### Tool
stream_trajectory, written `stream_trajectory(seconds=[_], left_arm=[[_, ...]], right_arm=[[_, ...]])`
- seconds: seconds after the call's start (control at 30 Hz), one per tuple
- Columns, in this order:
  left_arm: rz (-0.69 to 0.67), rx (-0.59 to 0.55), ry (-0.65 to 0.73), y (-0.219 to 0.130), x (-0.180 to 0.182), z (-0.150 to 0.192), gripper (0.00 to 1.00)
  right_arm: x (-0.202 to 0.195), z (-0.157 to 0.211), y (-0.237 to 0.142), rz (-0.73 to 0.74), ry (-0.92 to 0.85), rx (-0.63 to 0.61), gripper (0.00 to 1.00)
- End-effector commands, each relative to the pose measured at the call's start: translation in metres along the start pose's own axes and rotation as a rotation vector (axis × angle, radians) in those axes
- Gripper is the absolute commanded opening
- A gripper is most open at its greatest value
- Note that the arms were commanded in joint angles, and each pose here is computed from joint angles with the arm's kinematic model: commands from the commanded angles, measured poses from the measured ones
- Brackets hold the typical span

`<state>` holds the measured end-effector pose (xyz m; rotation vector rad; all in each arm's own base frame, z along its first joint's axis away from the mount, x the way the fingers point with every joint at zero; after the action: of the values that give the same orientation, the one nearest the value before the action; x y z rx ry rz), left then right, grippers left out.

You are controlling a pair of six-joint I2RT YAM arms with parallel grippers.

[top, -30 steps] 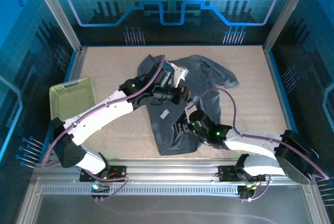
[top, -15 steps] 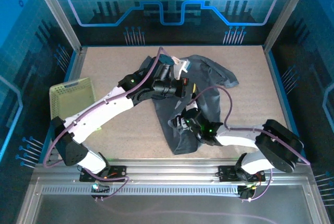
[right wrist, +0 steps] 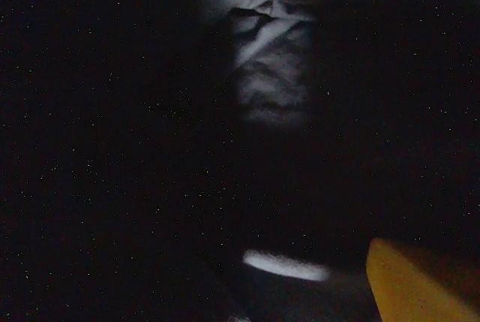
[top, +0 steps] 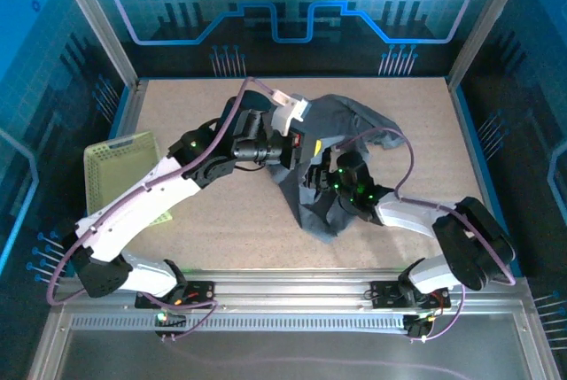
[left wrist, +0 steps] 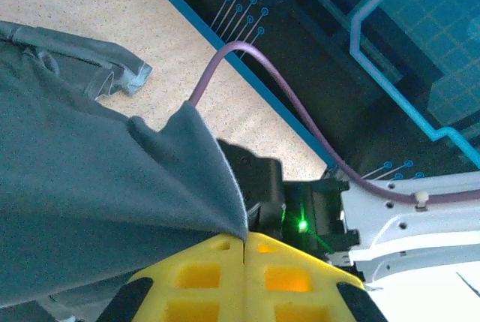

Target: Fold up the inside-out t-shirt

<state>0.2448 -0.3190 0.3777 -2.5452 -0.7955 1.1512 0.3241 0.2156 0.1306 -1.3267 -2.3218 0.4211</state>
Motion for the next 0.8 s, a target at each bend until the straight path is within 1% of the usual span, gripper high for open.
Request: stream_trajectory(seconds=[0.0, 0.13, 0.2, 0.3, 0.37, 0.43, 0.53, 0.6, 0.67, 0.77], left_arm=[[-0.028, 0.005, 0.081, -0.011, 0.000, 0.001, 0.00], [-0.074, 0.024, 0.119, -0.012, 0.010, 0.005, 0.00], [-0.084, 0.015, 0.121, -0.015, 0.013, 0.004, 0.00], [-0.097, -0.020, 0.123, -0.022, 0.015, -0.003, 0.00], [-0.058, -0.015, 0.117, -0.023, 0.010, -0.003, 0.00], [0.005, 0.011, 0.115, -0.022, 0.001, 0.000, 0.00], [0.096, 0.061, 0.131, -0.020, -0.015, 0.009, 0.00], [0.133, 0.089, 0.153, -0.019, -0.023, 0.015, 0.00], [0.133, 0.090, 0.171, -0.021, -0.027, 0.016, 0.00], [0.089, 0.063, 0.184, -0.025, -0.021, 0.012, 0.00]], right_arm=[[-0.004, -0.021, -0.015, -0.071, -0.018, -0.058, 0.84], [-0.015, -0.028, -0.035, -0.119, -0.027, -0.081, 0.84], [-0.020, -0.028, -0.039, -0.123, -0.033, -0.073, 0.84], [-0.017, -0.024, -0.040, -0.167, -0.058, -0.047, 0.84], [-0.025, -0.020, -0.036, -0.117, -0.037, -0.034, 0.84], [-0.040, -0.017, -0.030, -0.030, 0.001, -0.011, 0.84], [-0.052, -0.022, -0.027, 0.031, 0.052, -0.034, 0.83], [-0.055, -0.026, -0.026, 0.029, 0.082, -0.061, 0.84], [-0.057, -0.031, -0.026, -0.003, 0.114, -0.093, 0.84], [-0.058, -0.036, -0.031, -0.068, 0.121, -0.118, 0.84]])
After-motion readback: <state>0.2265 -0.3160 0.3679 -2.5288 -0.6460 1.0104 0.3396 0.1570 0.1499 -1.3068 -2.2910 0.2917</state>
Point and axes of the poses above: each hand's point on the last joint's axis, 136 mm out from that joint toward the fingers, its own y axis out along the fingers, its own x axis along the line the jaws close on, z = x × y, the point moved 2 cm from there along -y, back along the fingers, and after that the axes turned 10 degrees about -y, right-handed, at the moved point
